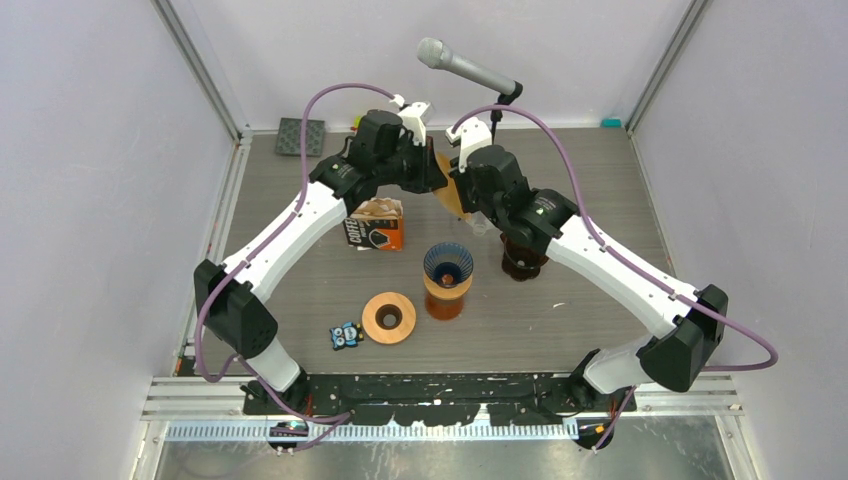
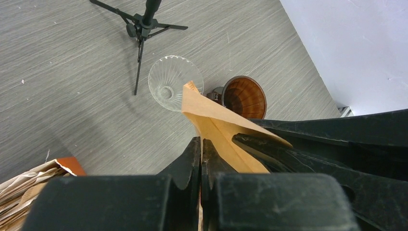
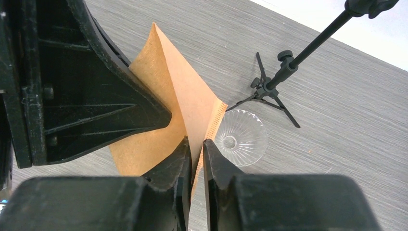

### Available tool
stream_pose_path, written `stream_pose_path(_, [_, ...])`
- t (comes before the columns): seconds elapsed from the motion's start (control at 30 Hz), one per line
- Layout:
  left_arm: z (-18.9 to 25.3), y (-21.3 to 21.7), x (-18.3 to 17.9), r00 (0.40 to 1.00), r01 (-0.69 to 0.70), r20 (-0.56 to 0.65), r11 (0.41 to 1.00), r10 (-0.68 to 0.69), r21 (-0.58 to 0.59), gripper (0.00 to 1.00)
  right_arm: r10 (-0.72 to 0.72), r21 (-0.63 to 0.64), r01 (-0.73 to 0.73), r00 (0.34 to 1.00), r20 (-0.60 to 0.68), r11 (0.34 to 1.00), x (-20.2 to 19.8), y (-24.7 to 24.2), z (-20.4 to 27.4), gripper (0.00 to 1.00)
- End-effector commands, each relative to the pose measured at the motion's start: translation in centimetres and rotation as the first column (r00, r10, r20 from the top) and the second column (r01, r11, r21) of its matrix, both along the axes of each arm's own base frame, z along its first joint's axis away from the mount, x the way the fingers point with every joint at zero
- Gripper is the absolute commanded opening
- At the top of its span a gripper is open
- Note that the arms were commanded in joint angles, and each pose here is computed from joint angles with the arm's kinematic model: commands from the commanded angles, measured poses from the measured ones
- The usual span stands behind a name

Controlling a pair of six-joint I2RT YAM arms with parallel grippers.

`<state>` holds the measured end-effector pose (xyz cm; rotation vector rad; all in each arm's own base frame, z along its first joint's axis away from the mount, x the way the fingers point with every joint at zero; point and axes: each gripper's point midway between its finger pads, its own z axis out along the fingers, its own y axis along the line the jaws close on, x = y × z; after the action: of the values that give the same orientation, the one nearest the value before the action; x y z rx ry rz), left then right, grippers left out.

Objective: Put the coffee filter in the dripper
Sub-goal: Place the coffee filter in the coffee dripper.

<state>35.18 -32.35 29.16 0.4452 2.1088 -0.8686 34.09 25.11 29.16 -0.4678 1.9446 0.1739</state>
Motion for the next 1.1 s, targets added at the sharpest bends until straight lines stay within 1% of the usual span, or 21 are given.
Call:
stream_pose_path(0.0, [2.7,-0.2,-0.3,0.997,0.033,0.075,0.999,-0.031,-0.034,0.0,-0.002,0.026,0.001,0.999,0.034,1.0,0.4,0.5,1.3,0.2])
stream_pose_path(0.1, [2.7,-0.2,-0.4,0.996,0.039,0.081,0.999,-0.036,-0.029,0.0,-0.004,0.026,0.003,0.999,0.038,1.0,0.4,0.4,1.4,0.2])
stream_pose_path(0.17, [2.6,-0.1,-0.4,0.996,0.041,0.081,0.999,-0.039,-0.022,0.0,-0.002,0.028,0.001,0.999,0.04,1.0,0.4,0.4,1.6,0.19])
stream_pose_path(0.27, [2.5,-0.1,-0.4,0.996,0.04,0.082,0.999,-0.038,-0.019,0.0,0.002,0.033,-0.003,0.999,0.038,0.999,0.3,0.6,1.6,0.07])
stream_pose_path(0.3, [2.5,-0.1,-0.3,0.996,0.038,0.081,0.999,-0.036,-0.021,0.02,0.0,0.037,-0.001,0.999,0.037,0.999,0.3,0.6,1.7,0.03])
stream_pose_path(0.33, [2.6,-0.1,-0.3,0.996,0.032,0.082,0.999,-0.03,-0.024,0.08,-0.004,0.043,0.003,0.999,0.036,0.999,0.4,0.6,1.7,0.01])
stream_pose_path(0.4, [2.7,-0.1,-0.1,0.997,0.018,0.079,0.999,-0.015,-0.028,0.19,-0.01,0.054,0.009,1.0,0.029,0.998,0.5,0.8,1.6,0.0])
stream_pose_path(0.47, [2.7,-0.3,0.0,0.997,0.01,0.071,0.999,-0.007,-0.034,0.27,-0.016,0.064,0.015,1.0,0.025,0.998,0.5,0.9,1.6,0.0])
stream_pose_path(0.57, [2.7,-0.6,0.0,0.998,0.004,0.057,0.999,-0.001,-0.043,0.36,-0.042,0.08,0.04,0.999,0.025,0.996,0.8,0.8,1.8,0.0])
stream_pose_path(0.7, [2.7,-1.0,-0.3,0.999,0.004,0.048,0.999,-0.001,-0.053,0.41,-0.082,0.103,0.078,0.996,0.027,0.992,1.2,0.6,2.1,0.0])
stream_pose_path(0.9, [2.4,-0.5,-0.6,0.999,-0.018,0.039,0.998,0.02,-0.056,0.45,-0.124,0.126,0.12,0.992,0.027,0.985,1.6,0.3,2.2,0.0])
stream_pose_path(0.97, [2.3,-0.4,-0.7,0.999,-0.024,0.038,0.998,0.026,-0.055,0.46,-0.129,0.135,0.125,0.991,0.023,0.983,1.6,0.4,2.1,0.0])
stream_pose_path(1.07, [2.0,0.0,-0.4,0.998,-0.041,0.043,0.999,0.043,-0.036,0.44,-0.133,0.143,0.129,0.991,0.018,0.981,1.6,0.4,2.1,0.0])
